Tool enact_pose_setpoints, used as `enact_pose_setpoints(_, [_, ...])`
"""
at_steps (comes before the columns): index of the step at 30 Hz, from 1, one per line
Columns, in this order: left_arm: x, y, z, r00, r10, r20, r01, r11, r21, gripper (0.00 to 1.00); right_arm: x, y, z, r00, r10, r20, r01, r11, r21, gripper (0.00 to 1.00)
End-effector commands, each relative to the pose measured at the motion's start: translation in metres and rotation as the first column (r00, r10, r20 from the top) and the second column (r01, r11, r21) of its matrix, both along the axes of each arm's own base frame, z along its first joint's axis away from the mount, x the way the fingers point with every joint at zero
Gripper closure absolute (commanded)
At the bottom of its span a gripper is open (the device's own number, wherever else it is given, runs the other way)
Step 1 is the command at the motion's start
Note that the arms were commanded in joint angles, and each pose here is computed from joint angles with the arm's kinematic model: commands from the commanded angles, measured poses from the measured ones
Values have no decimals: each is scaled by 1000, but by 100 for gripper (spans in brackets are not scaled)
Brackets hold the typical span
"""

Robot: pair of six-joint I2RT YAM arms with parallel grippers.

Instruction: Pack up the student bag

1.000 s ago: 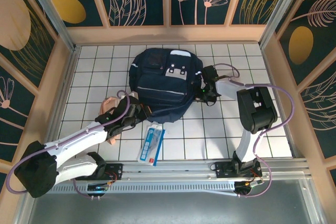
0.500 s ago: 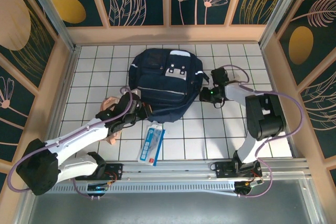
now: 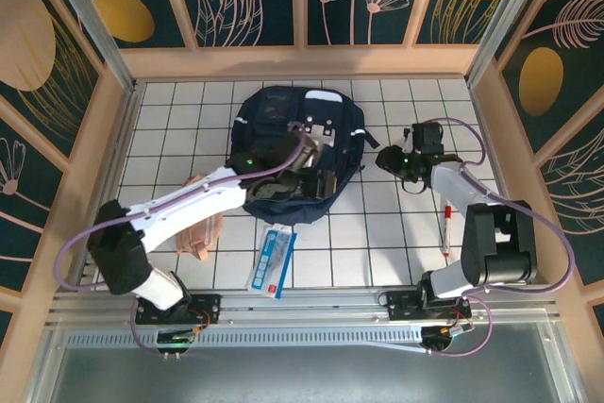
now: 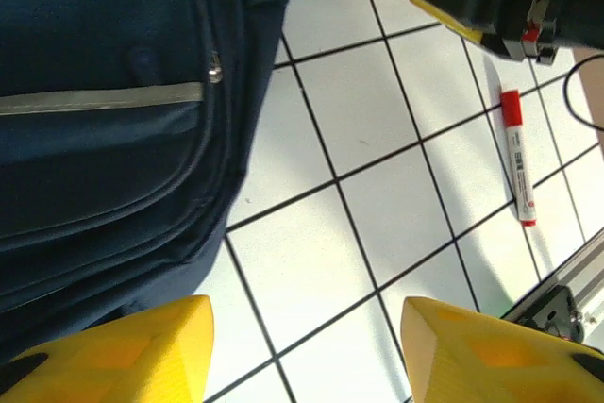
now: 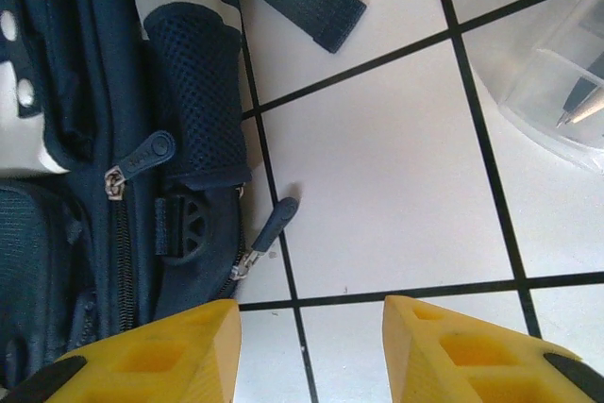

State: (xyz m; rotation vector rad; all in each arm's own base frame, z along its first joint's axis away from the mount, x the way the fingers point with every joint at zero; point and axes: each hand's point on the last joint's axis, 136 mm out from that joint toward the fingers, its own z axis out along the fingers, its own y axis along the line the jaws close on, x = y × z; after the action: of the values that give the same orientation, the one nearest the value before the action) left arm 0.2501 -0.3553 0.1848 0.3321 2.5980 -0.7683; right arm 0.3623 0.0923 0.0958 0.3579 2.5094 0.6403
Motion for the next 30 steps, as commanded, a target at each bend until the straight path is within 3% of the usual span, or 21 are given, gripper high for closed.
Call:
enact_pose_setpoints(1, [3, 19, -23, 1000, 3, -22, 1, 987, 161, 45, -4, 11, 14, 999, 24, 26, -26, 997, 78, 55])
enact_pose_setpoints(6, [13, 26, -27, 1000, 24, 5, -25, 970, 240, 40, -20, 37, -1, 980, 189, -60, -180, 975, 133, 54])
enact_pose_setpoints(10, [17, 40, -34, 999, -22, 31, 10, 940, 340, 36, -32, 55, -2, 968, 243, -56, -234, 963, 134, 54])
enact_pose_setpoints(15, [33, 75, -56, 999, -36, 18, 20, 842, 539, 36, -38, 57, -5, 964, 260, -57, -252, 961, 113, 53])
enact_pose_setpoints(21, [47, 42, -64, 985, -173, -5, 154, 861, 485, 30, -40, 52, -12, 969, 240, -67, -233, 968, 89, 53])
enact_pose_setpoints(25, [68, 7, -75, 993, -115, -12, 109, 900, 422, 34, -35, 35, -19, 985, 149, -83, -148, 989, 14, 52])
enact_pose_setpoints(30, [78, -16, -88, 990, -134, 41, 103, 893, 438, 33, -21, 27, -16, 994, 83, -73, -80, 996, 44, 51])
